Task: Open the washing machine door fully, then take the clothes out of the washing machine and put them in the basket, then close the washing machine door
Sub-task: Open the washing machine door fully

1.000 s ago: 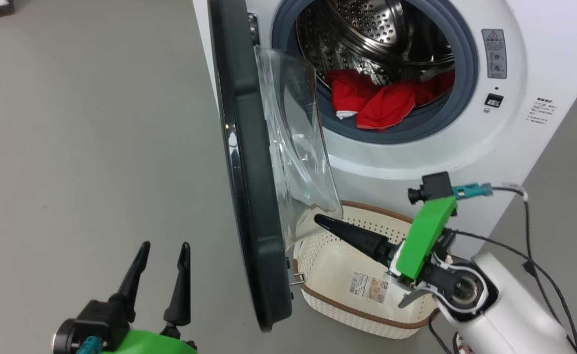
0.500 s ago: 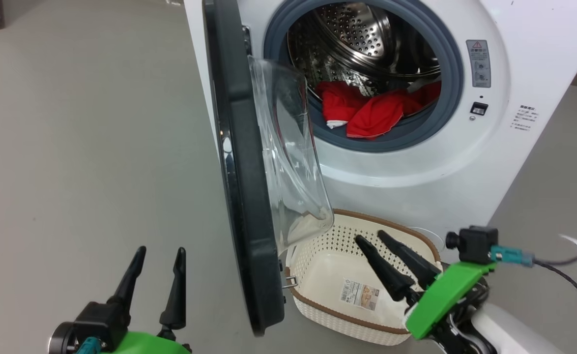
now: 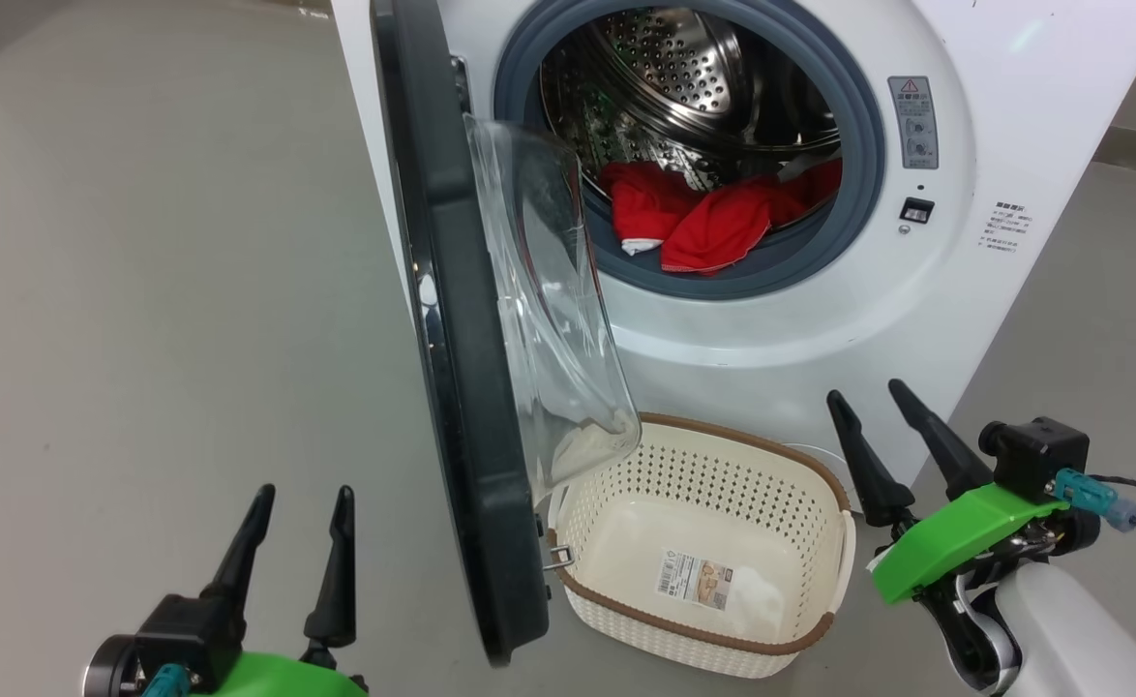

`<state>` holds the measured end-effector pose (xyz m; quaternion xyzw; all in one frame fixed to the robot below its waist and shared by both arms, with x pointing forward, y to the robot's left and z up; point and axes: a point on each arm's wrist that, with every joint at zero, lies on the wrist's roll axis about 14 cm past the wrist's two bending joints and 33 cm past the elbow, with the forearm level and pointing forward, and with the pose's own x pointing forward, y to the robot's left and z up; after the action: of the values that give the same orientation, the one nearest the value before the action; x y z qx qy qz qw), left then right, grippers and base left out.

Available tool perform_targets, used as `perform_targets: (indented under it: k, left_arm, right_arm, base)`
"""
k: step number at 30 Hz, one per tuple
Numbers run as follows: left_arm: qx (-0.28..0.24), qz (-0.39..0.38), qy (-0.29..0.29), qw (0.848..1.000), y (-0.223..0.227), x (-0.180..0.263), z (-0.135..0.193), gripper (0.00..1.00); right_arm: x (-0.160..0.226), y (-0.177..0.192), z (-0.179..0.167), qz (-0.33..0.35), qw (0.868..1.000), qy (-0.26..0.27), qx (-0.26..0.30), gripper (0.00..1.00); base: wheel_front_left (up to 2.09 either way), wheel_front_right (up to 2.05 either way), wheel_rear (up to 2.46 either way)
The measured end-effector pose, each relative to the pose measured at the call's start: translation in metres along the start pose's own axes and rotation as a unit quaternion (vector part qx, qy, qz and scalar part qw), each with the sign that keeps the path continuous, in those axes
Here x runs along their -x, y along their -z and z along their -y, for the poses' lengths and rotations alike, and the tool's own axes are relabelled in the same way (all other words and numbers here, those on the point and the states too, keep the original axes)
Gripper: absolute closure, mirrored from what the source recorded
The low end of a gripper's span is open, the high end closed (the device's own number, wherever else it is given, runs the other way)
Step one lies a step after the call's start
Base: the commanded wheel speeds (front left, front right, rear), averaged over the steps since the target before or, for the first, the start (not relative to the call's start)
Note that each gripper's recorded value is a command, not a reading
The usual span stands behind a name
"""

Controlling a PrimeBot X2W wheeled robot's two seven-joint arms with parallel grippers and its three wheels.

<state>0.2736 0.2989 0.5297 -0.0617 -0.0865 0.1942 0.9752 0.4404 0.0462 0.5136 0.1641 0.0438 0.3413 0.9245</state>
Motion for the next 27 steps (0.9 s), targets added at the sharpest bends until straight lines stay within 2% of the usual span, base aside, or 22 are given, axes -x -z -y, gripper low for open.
perform_targets:
  k: [13,27]
  left_arm:
    - [0.0,0.004,-0.005,1.0,-0.002,0.001,-0.004,0.0]
    - [0.0,0.006,-0.004,1.0,-0.003,0.001,-0.003,0.0]
  right_arm:
    - [0.029,-0.011,0.007,0.056,0.996,0.054,0.051,0.0]
    - [0.039,-0.003,0.007,0.048,0.996,0.061,0.045,0.0]
  base:
    - [0.0,0.0,0.0]
    - [0.0,0.0,0.0]
